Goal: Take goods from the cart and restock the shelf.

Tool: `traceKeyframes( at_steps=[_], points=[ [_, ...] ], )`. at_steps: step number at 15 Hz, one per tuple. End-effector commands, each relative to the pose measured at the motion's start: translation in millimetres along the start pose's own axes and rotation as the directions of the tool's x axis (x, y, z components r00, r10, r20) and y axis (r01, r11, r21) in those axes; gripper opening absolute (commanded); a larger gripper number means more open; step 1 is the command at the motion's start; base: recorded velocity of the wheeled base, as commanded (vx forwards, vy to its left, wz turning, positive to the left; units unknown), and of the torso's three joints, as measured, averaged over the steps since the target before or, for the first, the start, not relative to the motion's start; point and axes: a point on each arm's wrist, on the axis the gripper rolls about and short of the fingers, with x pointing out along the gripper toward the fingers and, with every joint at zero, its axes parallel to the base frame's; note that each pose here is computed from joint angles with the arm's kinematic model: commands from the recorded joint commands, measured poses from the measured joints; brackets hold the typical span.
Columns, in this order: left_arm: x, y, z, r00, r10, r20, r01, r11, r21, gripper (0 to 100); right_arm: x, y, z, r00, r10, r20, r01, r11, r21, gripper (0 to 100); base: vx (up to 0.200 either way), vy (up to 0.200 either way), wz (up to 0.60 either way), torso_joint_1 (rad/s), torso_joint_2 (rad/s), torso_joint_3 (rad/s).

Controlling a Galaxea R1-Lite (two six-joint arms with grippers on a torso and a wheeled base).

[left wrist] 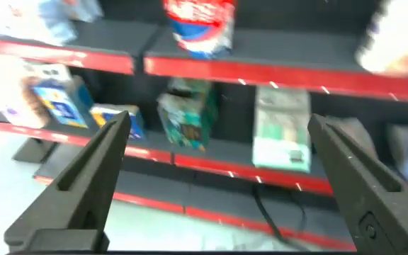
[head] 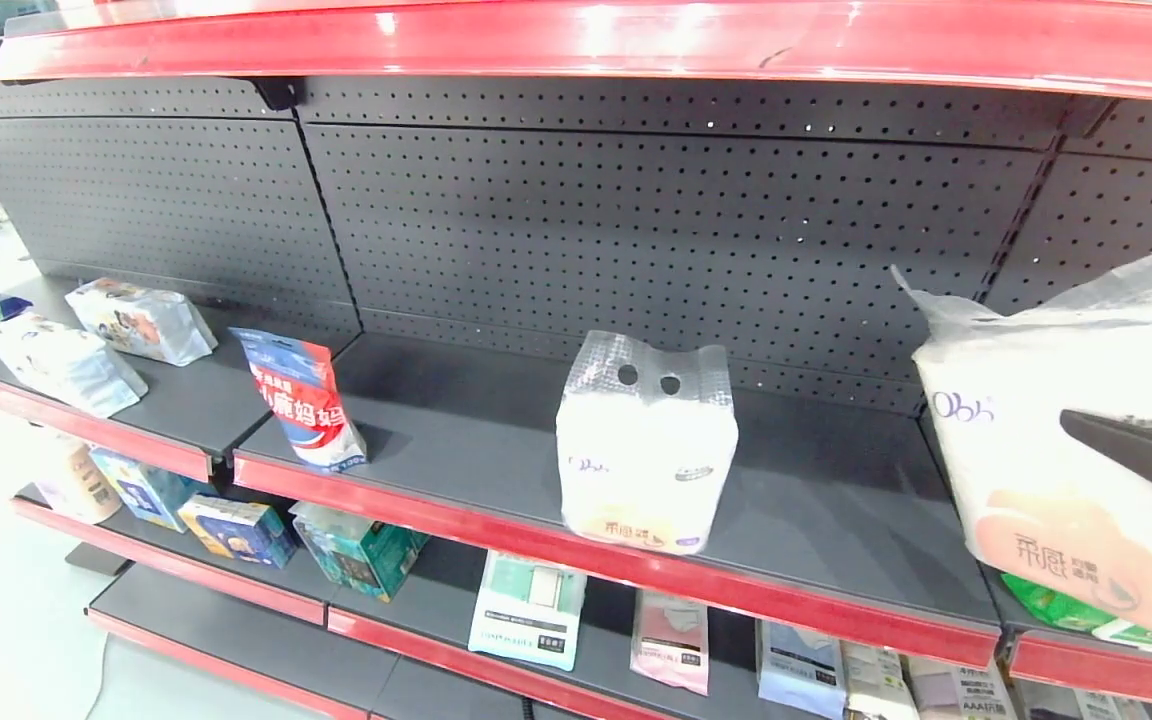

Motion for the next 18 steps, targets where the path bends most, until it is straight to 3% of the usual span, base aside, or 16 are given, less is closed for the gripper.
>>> traceKeyframes(
  at_steps=[1, 2, 4, 5, 6, 8, 10, 11, 13, 14, 16, 17, 18],
  points=[
    [16.4, -0.7, -22.1, 0.997, 0.068, 0.019, -0.068, 0.998, -0.005, 100, 29.4, -4.1, -8.2, 0.997, 0.041, -0.07, -0.039, 0.999, 0.033, 0, 0.0, 0.0, 0.0, 0.0, 0.0, 0.0],
    [18.1, -0.9, -22.1, 0.997, 0.062, 0.055, -0.062, 0.998, 0.0, 100, 34.1, -5.1, -8.2, 0.997, 0.043, -0.07, -0.04, 0.999, 0.032, 0, 0.0, 0.0, 0.0, 0.0, 0.0, 0.0],
    [18.5, -1.0, -23.4, 0.997, 0.061, 0.05, -0.06, 0.998, -0.006, 100, 40.0, -6.1, -8.5, 0.996, 0.047, -0.075, -0.045, 0.998, 0.035, 0, 0.0, 0.0, 0.0, 0.0, 0.0, 0.0],
    [18.8, -1.1, -24.0, 0.997, 0.06, 0.049, -0.057, 0.997, -0.061, 100, 41.5, -6.4, -8.8, 0.996, 0.048, -0.079, -0.046, 0.998, 0.036, 0, 0.0, 0.0, 0.0, 0.0, 0.0, 0.0],
    [19.1, -1.1, -24.6, 0.997, 0.059, 0.049, -0.055, 0.995, -0.083, 100, 41.5, -6.3, -9.3, 0.996, 0.049, -0.08, -0.046, 0.998, 0.037, 0, 0.0, 0.0, 0.0, 0.0, 0.0, 0.0],
    [20.4, -2.2, -26.9, 0.998, 0.019, 0.056, -0.014, 0.995, -0.099, 100, 41.6, -5.4, -11.8, 0.995, 0.053, -0.089, -0.049, 0.998, 0.039, 0, 0.0, 0.0, 0.0, 0.0, 0.0, 0.0],
    [20.5, -3.0, -29.1, 0.999, -0.009, 0.036, 0.013, 0.995, -0.094, 100, 41.6, -5.3, -12.2, 0.995, 0.053, -0.09, -0.05, 0.998, 0.04, 0, 0.0, 0.0, 0.0, 0.0, 0.0, 0.0],
    [20.4, -3.5, -29.1, 1.0, 0.015, 0.027, -0.013, 0.997, -0.073, 100, 42.7, -5.8, -11.5, 0.995, 0.053, -0.09, -0.05, 0.998, 0.038, 0, 0.0, 0.0, 0.0, 0.0, 0.0, 0.0],
    [20.1, -5.1, -29.4, 0.993, 0.118, 0.024, -0.116, 0.99, -0.077, 100, 43.1, -5.8, -13.1, 0.994, 0.053, -0.096, -0.049, 0.998, 0.04, 0, 0.0, 0.0, 0.0, 0.0, 0.0, 0.0],
    [20.0, -5.3, -29.9, 0.992, 0.126, 0.025, -0.124, 0.989, -0.082, 100, 43.1, -5.7, -13.5, 0.994, 0.054, -0.097, -0.05, 0.998, 0.041, 0, 0.0, 0.0, 0.0, 0.0, 0.0, 0.0],
    [18.6, -5.9, -30.4, 0.996, 0.074, 0.049, -0.07, 0.995, -0.077, 100, 43.4, -5.9, -12.9, 0.994, 0.053, -0.096, -0.049, 0.998, 0.04, 0, 0.0, 0.0, 0.0, 0.0, 0.0, 0.0],
    [14.7, -5.3, -31.5, 0.994, -0.004, 0.106, 0.011, 0.998, -0.064, 100, 43.0, -5.9, -12.7, 0.994, 0.053, -0.094, -0.049, 0.998, 0.04, 0, 0.0, 0.0, 0.0, 0.0, 0.0, 0.0],
    [14.9, -5.5, -31.4, 0.995, 0.007, 0.102, 0.0, 0.998, -0.067, 100, 43.0, -6.1, -12.7, 0.994, 0.051, -0.095, -0.048, 0.998, 0.04, 0, 0.0, 0.0, 0.0, 0.0, 0.0, 0.0]
  ],
)
